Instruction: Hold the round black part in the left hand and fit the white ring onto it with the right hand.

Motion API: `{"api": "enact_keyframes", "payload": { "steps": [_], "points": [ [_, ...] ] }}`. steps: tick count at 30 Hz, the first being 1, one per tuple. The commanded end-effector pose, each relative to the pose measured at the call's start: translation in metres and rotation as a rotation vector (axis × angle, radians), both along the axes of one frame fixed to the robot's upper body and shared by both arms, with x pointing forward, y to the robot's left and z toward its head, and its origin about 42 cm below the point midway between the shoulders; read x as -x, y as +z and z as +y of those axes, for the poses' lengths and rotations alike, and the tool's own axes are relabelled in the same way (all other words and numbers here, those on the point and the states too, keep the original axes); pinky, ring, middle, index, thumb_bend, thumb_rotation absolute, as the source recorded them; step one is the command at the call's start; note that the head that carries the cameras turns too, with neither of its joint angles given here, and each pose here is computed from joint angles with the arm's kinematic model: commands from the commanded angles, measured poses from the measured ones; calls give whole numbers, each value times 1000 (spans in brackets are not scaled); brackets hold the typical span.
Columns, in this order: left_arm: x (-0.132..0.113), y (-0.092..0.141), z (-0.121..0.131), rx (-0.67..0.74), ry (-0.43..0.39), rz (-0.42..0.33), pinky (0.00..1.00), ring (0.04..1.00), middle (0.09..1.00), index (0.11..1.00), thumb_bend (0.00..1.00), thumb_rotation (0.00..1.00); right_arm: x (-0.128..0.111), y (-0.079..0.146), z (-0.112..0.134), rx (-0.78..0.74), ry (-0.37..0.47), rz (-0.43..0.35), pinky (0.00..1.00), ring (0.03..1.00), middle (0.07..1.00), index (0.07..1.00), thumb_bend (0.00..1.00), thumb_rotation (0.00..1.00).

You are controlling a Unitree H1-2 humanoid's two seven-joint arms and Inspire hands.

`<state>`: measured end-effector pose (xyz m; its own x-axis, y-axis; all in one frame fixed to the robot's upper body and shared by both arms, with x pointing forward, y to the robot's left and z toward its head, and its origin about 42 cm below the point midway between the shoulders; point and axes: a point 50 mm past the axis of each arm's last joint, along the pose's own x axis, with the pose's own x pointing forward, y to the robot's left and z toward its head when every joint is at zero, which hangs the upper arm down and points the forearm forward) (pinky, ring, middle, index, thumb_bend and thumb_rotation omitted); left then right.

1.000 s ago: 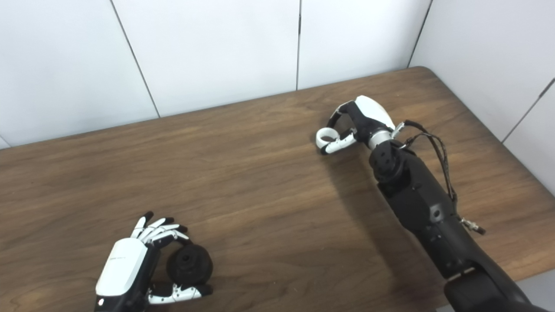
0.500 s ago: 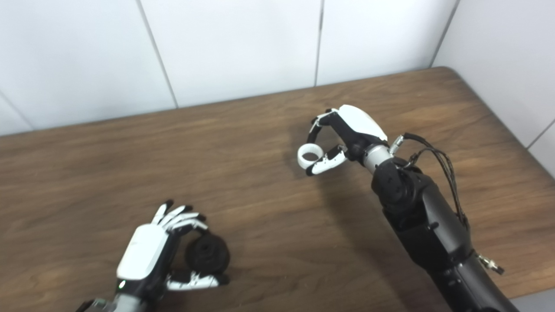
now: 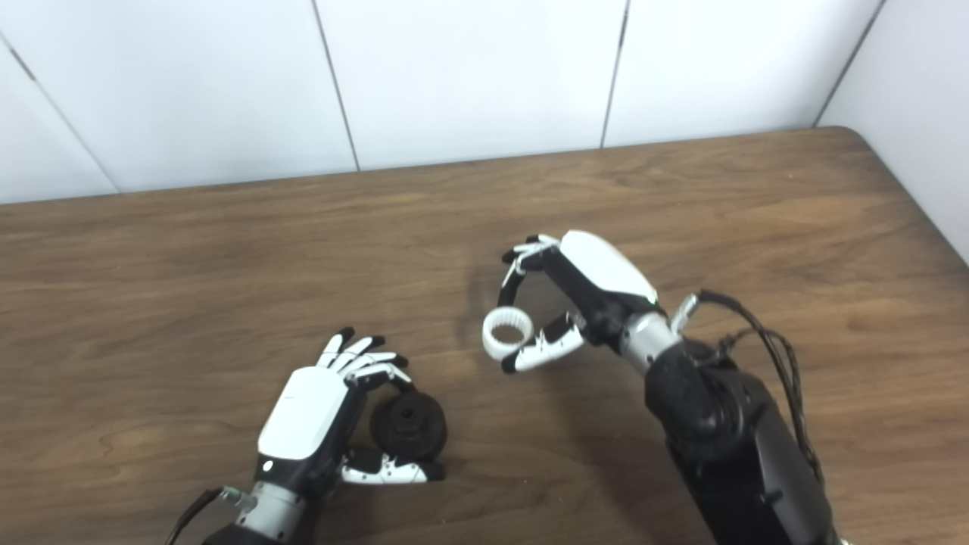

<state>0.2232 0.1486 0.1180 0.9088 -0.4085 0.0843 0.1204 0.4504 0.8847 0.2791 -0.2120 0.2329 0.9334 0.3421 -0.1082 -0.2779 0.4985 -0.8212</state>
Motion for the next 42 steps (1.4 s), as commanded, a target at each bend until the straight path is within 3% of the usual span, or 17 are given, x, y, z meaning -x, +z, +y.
{"api": "enact_keyframes", "payload": {
  "steps": [1, 17, 42],
  "points": [
    [-1, 0, -2, -34, -7, 5, 1000, 898, 769, 483, 525, 57, 5, 18, 11, -27, 48, -79, 995, 953, 837, 484, 523, 132],
    [-3, -1, -12, -33, -6, -2, 1000, 897, 769, 483, 525, 57, 26, 27, 43, -63, 189, -72, 1000, 972, 836, 484, 522, 130],
    [-5, 2, -21, -24, 2, -10, 1000, 902, 772, 484, 525, 56, 19, 21, 56, -40, 221, -79, 1000, 978, 836, 484, 522, 130]
  ]
}}
